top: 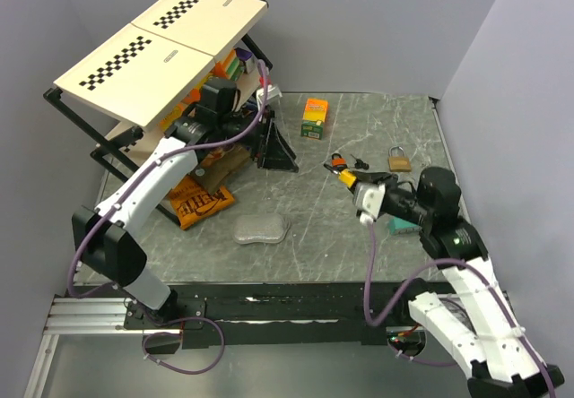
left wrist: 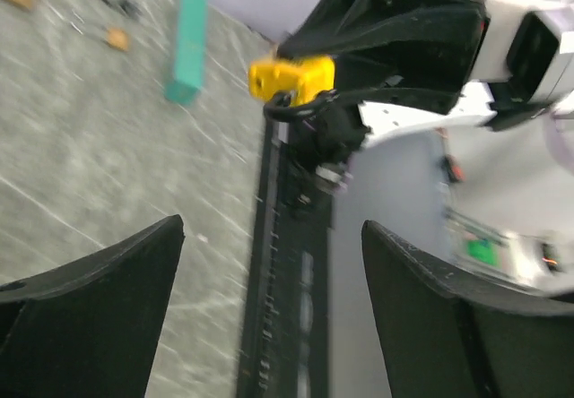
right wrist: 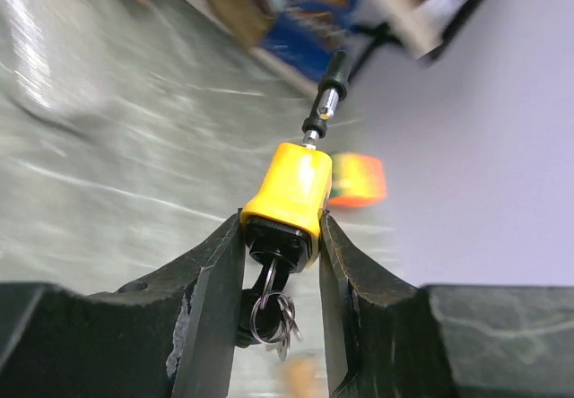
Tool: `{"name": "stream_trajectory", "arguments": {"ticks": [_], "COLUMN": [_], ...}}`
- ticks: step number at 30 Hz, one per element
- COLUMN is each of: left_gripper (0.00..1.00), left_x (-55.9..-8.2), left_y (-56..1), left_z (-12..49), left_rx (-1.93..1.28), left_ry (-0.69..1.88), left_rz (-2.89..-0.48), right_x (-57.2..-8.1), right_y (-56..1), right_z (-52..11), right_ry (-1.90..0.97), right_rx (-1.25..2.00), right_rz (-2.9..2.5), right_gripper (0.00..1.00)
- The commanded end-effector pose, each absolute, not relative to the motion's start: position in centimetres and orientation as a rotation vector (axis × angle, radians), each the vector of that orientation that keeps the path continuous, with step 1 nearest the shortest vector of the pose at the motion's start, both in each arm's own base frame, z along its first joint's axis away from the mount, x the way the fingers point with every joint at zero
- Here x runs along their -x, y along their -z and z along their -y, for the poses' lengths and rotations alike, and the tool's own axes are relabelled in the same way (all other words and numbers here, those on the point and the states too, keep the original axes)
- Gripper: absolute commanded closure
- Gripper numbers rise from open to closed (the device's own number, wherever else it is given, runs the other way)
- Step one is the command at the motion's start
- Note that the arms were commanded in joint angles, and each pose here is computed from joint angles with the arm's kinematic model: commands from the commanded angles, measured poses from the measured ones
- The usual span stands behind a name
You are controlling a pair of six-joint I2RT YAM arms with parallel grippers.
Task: Lock with the key
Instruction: Lock the lock.
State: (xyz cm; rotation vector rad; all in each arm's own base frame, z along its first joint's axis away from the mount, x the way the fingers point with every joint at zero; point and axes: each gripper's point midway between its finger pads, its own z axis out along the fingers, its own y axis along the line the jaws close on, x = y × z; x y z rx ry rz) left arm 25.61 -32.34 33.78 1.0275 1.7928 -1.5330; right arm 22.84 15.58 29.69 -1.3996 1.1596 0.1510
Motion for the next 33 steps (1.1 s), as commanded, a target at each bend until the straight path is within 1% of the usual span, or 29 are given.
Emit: {"name": "stream_trajectory", "arguments": {"ticks": [1,3,6,10,13,15,17,22,25,28,33], "left_gripper": [0.16,0.17,0.17,0.2,0.25,0.31,0.37,0.41,0.42,0.45,0.56], "left_x": [-23.0,-22.7,-22.1,-20.8,-19.8,-19.5,-19.3,-18.2,-17.8,-17.8,-17.8], "left_y": [-31.3,-31.4,-32.3,-31.6,-30.4,-30.1,-30.5,-31.9,-32.2,-32.6,-32.3], "left_z": [31.7,31.9,32.3,33.2,33.8,34.1,34.6,35.0,35.1,35.4,35.5], "left_rx": [-1.009,-0.974,-0.965,-0.978,-0.991,-1.001,-1.039,-1.148,-1.148,-1.16,-1.166], "left_ry": [1.743,1.82,1.918,1.97,1.986,2.011,2.011,2.03,2.053,2.057,2.057], "left_rz": [-2.004,-2.026,-2.032,-2.076,-2.118,-2.137,-2.106,-1.999,-1.995,-1.964,-1.996], "right_x": [-23.2,-22.7,-21.6,-20.6,-20.3,-20.1,-19.9,-19.6,-19.4,-19.3,-19.2], "right_y": [-34.7,-34.6,-34.5,-33.9,-33.9,-33.6,-33.5,-33.8,-33.8,-33.8,-33.6], "right_z": [-15.1,-15.3,-16.3,-17.5,-17.9,-18.2,-18.5,-18.8,-18.9,-19.1,-19.1], "right_ry": [0.354,0.446,0.503,0.477,0.491,0.488,0.472,0.461,0.454,0.452,0.45], "right_rx": [1.514,1.538,1.574,1.621,1.618,1.622,1.635,1.643,1.649,1.642,1.648], "right_rz": [-0.637,-0.501,-0.322,-0.204,-0.149,-0.117,-0.099,-0.071,-0.059,-0.042,-0.033], "right_gripper": [1.0,1.0,1.0,1.0,1.0,1.0,1.0,1.0,1.0,1.0,1.0]}}
